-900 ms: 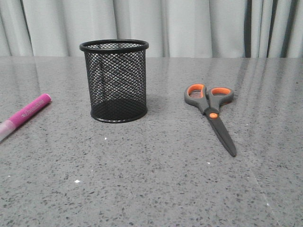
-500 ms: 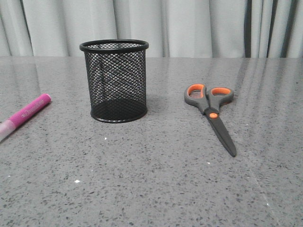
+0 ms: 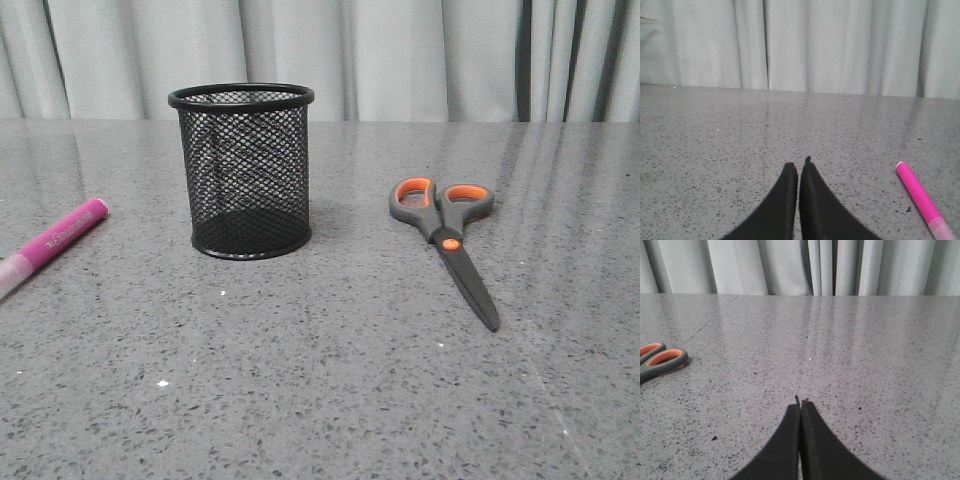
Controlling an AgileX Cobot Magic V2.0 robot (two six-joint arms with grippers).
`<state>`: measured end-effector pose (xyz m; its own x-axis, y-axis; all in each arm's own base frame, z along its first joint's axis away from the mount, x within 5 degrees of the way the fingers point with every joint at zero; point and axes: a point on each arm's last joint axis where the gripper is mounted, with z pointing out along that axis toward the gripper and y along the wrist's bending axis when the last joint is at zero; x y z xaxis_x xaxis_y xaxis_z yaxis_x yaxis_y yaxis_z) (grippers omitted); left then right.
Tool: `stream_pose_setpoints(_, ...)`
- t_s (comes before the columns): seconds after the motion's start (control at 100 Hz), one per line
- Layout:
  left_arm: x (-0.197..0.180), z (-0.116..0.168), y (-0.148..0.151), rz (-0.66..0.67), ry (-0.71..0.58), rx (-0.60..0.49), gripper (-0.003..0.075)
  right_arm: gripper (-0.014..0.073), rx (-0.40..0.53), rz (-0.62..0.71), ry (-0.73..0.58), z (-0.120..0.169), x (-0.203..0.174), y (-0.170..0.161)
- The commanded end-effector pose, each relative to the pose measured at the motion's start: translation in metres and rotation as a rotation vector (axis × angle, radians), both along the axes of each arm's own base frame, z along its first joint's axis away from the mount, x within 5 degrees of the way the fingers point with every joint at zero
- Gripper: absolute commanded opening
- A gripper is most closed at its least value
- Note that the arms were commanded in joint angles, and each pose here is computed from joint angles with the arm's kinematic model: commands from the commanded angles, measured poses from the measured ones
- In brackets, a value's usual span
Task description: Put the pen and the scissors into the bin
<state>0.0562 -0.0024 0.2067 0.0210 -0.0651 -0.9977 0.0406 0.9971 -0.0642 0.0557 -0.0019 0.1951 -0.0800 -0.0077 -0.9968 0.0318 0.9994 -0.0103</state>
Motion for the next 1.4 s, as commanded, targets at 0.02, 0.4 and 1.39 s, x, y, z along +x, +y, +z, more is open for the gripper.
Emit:
stream_pose_setpoints(0.02, -0.001, 0.000, 0.000, 0.004, -0.076, -0.010, -0.0021, -0.0069, -0.020, -0.004, -0.073, 0.002, 0.000, 0.000)
stream_pose_setpoints(0.4, -0.001, 0.000, 0.000, 0.004, -0.076, -0.010, -0.0021, -0.0069, -0.020, -0.004, -0.080, 0.002, 0.000, 0.000)
stream_pose_setpoints(1.39, -0.001, 0.001, 0.001, -0.008, -0.071, -0.258, -0.0022, -0.0069, 0.232, -0.008, -0.234, 0.015, -0.001, -0.001)
